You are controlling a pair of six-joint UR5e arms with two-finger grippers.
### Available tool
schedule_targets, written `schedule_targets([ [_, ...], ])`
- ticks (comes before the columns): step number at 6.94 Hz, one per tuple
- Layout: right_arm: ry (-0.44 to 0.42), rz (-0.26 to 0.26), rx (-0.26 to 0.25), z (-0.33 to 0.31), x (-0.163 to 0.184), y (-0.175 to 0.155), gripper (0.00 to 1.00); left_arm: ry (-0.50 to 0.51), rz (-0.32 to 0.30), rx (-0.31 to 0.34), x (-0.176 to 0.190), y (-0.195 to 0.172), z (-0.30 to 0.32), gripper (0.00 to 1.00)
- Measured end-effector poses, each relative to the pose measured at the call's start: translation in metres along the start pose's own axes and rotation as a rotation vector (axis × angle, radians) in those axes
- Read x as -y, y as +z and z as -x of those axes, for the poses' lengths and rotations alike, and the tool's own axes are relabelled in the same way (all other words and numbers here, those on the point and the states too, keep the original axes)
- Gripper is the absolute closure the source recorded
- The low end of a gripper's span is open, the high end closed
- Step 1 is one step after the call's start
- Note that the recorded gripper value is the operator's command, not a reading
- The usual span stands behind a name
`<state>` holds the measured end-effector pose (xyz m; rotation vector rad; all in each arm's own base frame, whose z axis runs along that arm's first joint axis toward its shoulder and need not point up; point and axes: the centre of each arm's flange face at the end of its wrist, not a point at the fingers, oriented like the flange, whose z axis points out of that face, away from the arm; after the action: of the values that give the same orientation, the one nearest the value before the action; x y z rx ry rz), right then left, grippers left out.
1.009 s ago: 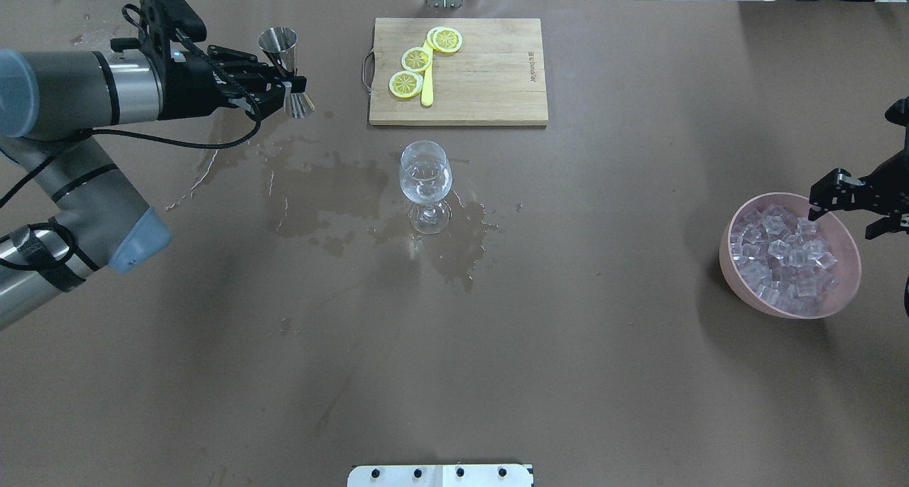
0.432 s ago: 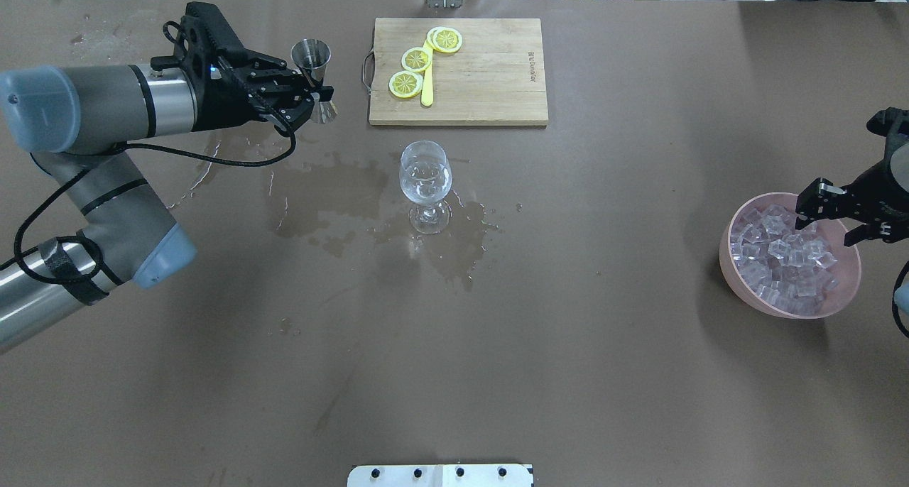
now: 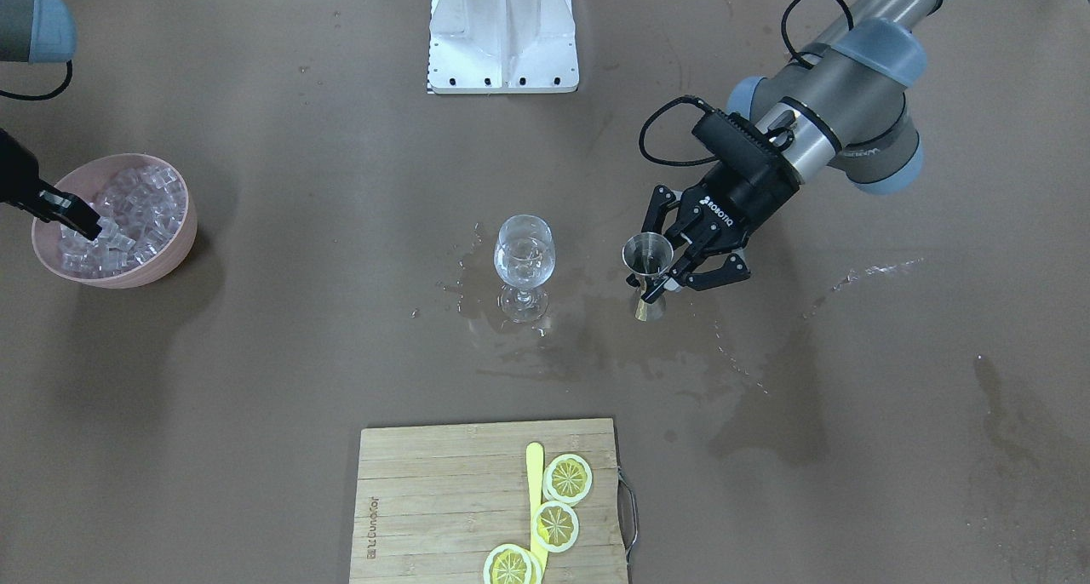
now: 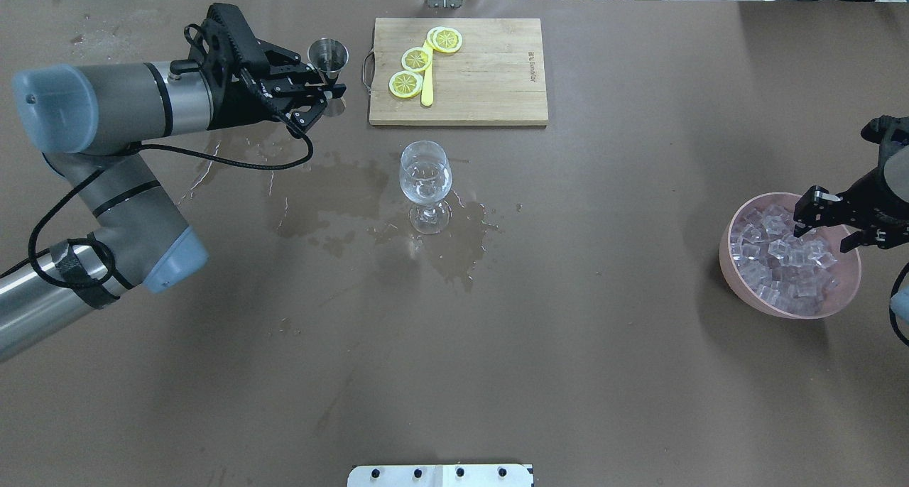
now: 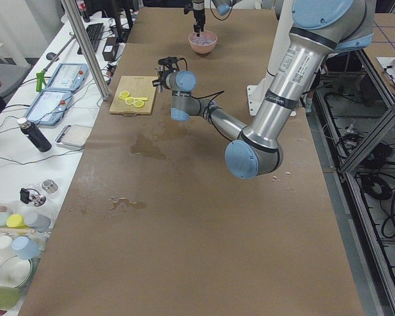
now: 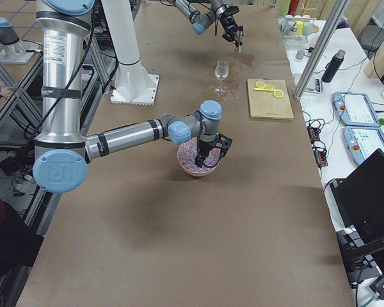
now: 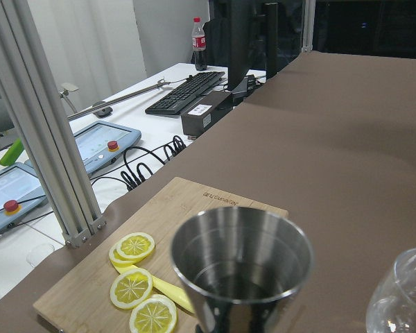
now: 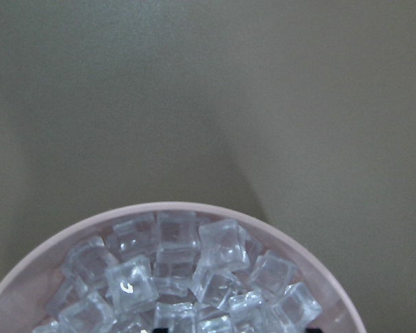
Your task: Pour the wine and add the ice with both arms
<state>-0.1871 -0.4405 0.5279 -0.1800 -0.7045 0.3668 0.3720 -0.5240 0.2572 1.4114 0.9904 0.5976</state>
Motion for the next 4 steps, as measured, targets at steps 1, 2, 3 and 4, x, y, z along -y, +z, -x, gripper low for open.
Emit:
schedule_targets([
  [1,-0.002,0.005,-0.005,0.000,-0.002,0.003,0.28,0.029,-0.003,0.009,0.005,0.002,-0.011,1.00],
  [2,-0.003,0.010,-0.011,-0.001,-0.004,0.006,0.30,0.040,-0.003,0.012,0.007,0.003,-0.019,1.00],
  [3,-0.001,0.016,-0.019,-0.004,-0.005,0.010,0.33,0.045,-0.002,0.014,0.006,0.006,-0.027,1.00],
  [4,0.003,0.021,-0.026,-0.008,-0.005,0.014,0.36,0.063,0.000,0.023,0.004,0.012,-0.038,1.00],
])
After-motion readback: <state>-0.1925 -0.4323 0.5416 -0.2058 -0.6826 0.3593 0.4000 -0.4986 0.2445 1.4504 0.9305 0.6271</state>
